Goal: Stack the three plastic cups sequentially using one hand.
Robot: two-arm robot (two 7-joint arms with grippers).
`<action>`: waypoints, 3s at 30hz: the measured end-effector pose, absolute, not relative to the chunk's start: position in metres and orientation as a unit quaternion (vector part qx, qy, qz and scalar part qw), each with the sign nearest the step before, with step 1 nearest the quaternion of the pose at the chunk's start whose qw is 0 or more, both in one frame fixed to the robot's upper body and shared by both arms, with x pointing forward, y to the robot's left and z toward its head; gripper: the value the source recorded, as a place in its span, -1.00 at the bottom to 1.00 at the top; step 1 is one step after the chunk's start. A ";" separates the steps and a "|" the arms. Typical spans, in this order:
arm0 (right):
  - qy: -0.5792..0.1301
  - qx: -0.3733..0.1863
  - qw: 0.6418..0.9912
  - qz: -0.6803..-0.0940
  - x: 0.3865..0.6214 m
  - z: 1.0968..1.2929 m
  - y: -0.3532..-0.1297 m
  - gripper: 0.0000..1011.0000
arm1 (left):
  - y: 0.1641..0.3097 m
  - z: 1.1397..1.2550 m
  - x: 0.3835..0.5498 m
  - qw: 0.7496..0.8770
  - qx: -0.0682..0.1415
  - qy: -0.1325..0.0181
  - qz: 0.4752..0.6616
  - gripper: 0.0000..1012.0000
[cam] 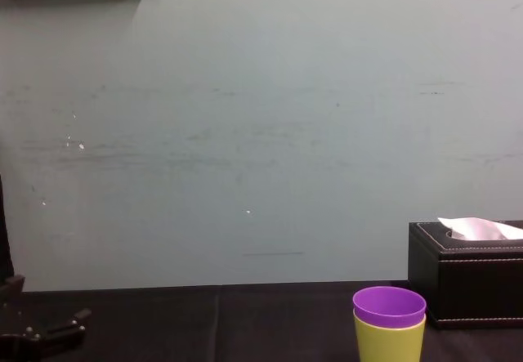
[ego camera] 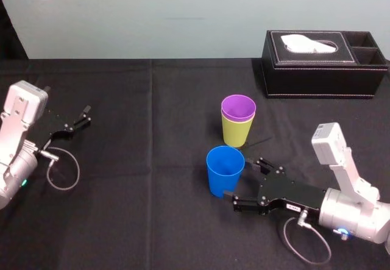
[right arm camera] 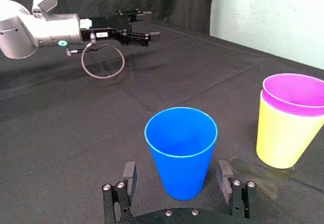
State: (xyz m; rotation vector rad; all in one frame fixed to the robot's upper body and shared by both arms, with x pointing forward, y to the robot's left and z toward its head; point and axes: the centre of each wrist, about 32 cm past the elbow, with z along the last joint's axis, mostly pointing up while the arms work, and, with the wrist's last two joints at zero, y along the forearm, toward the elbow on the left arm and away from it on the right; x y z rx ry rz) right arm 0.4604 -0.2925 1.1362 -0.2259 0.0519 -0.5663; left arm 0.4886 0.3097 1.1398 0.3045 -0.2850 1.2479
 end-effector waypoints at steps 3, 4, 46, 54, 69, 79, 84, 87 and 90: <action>0.027 -0.112 0.952 -0.282 0.462 1.136 -0.289 0.98 | 0.310 1.140 0.489 0.791 0.142 -0.132 0.580 1.00; 0.027 -0.112 0.952 -0.283 0.463 1.136 -0.289 0.98 | 0.310 1.140 0.489 0.791 0.141 -0.132 0.580 1.00; 0.018 -0.104 0.949 -0.296 0.482 1.134 -0.267 0.98 | 0.310 1.140 0.489 0.791 0.142 -0.132 0.580 1.00; 0.024 -0.100 0.951 -0.290 0.483 1.133 -0.264 0.98 | 0.310 1.140 0.489 0.791 0.141 -0.132 0.580 1.00; 0.031 -0.098 0.953 -0.284 0.484 1.133 -0.261 0.98 | 0.310 1.140 0.489 0.791 0.141 -0.132 0.580 1.00; 0.030 -0.097 0.953 -0.284 0.484 1.133 -0.261 0.62 | 0.310 1.140 0.489 0.791 0.141 -0.132 0.580 1.00; 0.030 -0.098 0.953 -0.284 0.484 1.134 -0.261 0.50 | 0.310 1.140 0.489 0.791 0.142 -0.132 0.580 1.00; 0.029 -0.097 0.953 -0.284 0.484 1.134 -0.262 0.47 | 0.310 1.140 0.489 0.791 0.141 -0.132 0.580 1.00; 0.017 -0.092 0.954 -0.284 0.481 1.141 -0.263 0.45 | 0.310 1.140 0.489 0.791 0.141 -0.132 0.580 1.00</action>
